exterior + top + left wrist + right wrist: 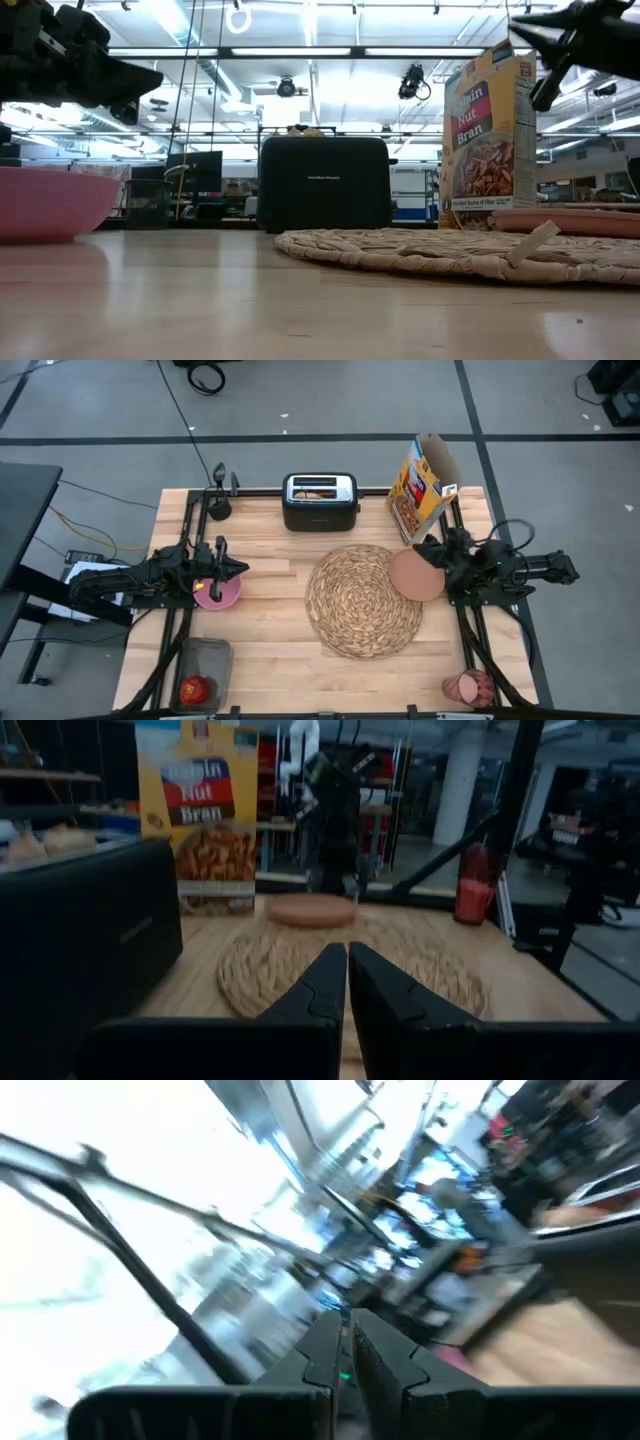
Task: Arrange a breakfast setting
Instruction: Adjust the brown placemat
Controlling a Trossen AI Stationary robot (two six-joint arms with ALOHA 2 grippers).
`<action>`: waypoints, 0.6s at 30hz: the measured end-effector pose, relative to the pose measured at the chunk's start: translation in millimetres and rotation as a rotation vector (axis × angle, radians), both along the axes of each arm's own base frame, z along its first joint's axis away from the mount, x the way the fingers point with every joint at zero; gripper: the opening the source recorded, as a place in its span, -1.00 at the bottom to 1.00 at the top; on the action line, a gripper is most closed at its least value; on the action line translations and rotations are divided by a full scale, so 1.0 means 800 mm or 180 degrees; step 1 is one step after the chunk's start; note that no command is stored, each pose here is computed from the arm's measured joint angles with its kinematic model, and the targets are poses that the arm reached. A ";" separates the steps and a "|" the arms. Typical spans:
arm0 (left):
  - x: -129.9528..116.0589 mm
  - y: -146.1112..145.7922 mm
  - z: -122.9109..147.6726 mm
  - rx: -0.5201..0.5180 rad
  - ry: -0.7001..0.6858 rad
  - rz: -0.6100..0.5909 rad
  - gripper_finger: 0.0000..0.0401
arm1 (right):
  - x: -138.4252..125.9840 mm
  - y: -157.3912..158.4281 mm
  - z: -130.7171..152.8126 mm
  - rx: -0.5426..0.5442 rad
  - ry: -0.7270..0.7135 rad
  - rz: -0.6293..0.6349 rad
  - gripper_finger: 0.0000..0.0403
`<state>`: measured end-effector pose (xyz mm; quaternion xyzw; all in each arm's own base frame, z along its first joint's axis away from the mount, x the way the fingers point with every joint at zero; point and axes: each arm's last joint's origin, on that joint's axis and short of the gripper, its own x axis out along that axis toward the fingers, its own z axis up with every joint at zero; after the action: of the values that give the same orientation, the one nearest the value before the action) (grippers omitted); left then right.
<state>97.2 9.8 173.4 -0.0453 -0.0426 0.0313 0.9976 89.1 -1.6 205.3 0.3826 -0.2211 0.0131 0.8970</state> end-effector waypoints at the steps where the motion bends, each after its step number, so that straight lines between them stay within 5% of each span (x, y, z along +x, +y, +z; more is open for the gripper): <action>1: 0.000 0.000 0.002 0.0004 -0.0041 0.0001 -0.88 | 0.000 0.000 0.001 0.0055 -0.0027 0.0024 -0.81; 6: -0.001 0.000 0.007 -0.0051 -0.0179 0.0002 -0.88 | -0.001 -0.003 0.002 0.0519 -0.0146 -0.0049 -0.81; 10: -0.003 0.001 0.019 -0.0547 -0.0544 0.0014 -0.88 | -0.001 -0.008 0.004 0.1046 -0.0318 -0.0300 -0.81; 14: -0.007 0.003 0.031 -0.0970 -0.0950 0.0133 -0.88 | 0.007 0.000 0.031 0.0808 -0.0149 0.0044 -0.82; 18: -0.009 0.004 0.036 -0.0946 -0.1095 0.0154 -0.88 | 0.034 0.014 0.071 0.0527 0.0319 0.0206 -0.90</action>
<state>89.9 12.6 202.2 -0.1954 -0.2080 0.0529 0.9570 116.0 9.3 262.3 0.4625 -0.1638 0.0047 0.8713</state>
